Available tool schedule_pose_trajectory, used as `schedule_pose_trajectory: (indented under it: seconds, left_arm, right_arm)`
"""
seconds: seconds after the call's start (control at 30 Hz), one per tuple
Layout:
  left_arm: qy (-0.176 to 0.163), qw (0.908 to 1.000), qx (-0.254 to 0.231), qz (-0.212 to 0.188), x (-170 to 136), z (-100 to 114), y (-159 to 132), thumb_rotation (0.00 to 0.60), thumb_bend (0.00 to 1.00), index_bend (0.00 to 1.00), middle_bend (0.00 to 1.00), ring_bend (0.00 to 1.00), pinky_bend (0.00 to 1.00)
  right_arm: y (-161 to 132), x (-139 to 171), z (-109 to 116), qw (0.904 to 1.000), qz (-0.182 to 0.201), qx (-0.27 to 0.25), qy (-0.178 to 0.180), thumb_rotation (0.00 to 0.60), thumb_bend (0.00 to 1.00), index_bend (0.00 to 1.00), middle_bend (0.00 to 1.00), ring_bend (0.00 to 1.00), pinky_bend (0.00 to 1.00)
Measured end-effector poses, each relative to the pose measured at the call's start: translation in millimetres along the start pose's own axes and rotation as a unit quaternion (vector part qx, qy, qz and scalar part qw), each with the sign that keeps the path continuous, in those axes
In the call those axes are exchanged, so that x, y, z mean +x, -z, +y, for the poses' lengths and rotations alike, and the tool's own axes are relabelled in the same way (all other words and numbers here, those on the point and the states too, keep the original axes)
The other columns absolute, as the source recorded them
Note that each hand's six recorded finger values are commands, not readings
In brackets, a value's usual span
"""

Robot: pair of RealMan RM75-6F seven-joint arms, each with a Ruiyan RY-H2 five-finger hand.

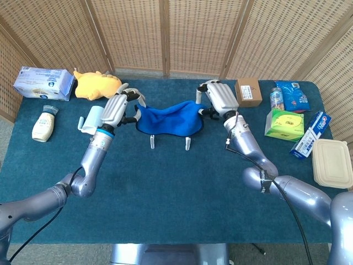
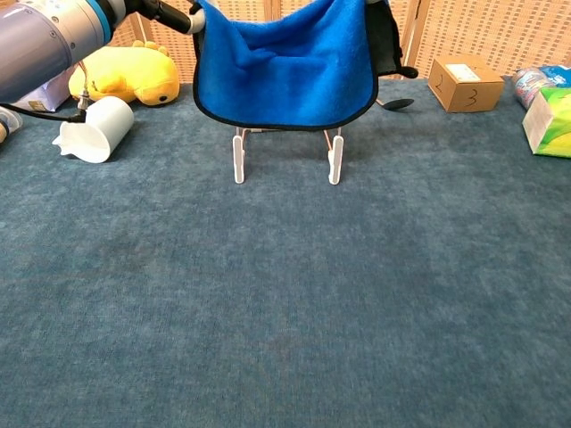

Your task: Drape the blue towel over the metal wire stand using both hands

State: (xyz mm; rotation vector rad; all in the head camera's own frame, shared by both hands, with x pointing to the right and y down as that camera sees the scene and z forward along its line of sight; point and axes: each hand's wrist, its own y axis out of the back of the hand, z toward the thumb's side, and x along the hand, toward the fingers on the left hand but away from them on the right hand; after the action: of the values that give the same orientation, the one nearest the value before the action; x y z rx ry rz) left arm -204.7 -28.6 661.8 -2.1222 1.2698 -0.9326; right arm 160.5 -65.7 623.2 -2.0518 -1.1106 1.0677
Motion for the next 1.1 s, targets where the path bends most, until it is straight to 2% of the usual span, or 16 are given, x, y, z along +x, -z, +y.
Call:
schedule_pose_trajectory:
  seconds: [0.6, 1.1]
  left_arm:
    - [0.006, 0.9999, 0.002, 0.011, -8.5, -5.2, 12.2, 0.600, 0.57, 0.79, 0.40, 0.24, 0.06]
    - [0.000, 1.0000, -0.005, 0.002, -5.5, -1.7, 3.9, 0.600, 0.57, 0.79, 0.40, 0.24, 0.06]
  right_arm:
    - [5.5, 3.5, -5.0, 1.0000, 0.001, 0.005, -0.005, 0.600, 0.41, 1.00, 0.50, 0.31, 0.23]
    - [5.7, 0.5, 3.4, 1.0000, -0.001, 0.004, 0.004, 0.600, 0.41, 1.00, 0.50, 0.31, 0.23]
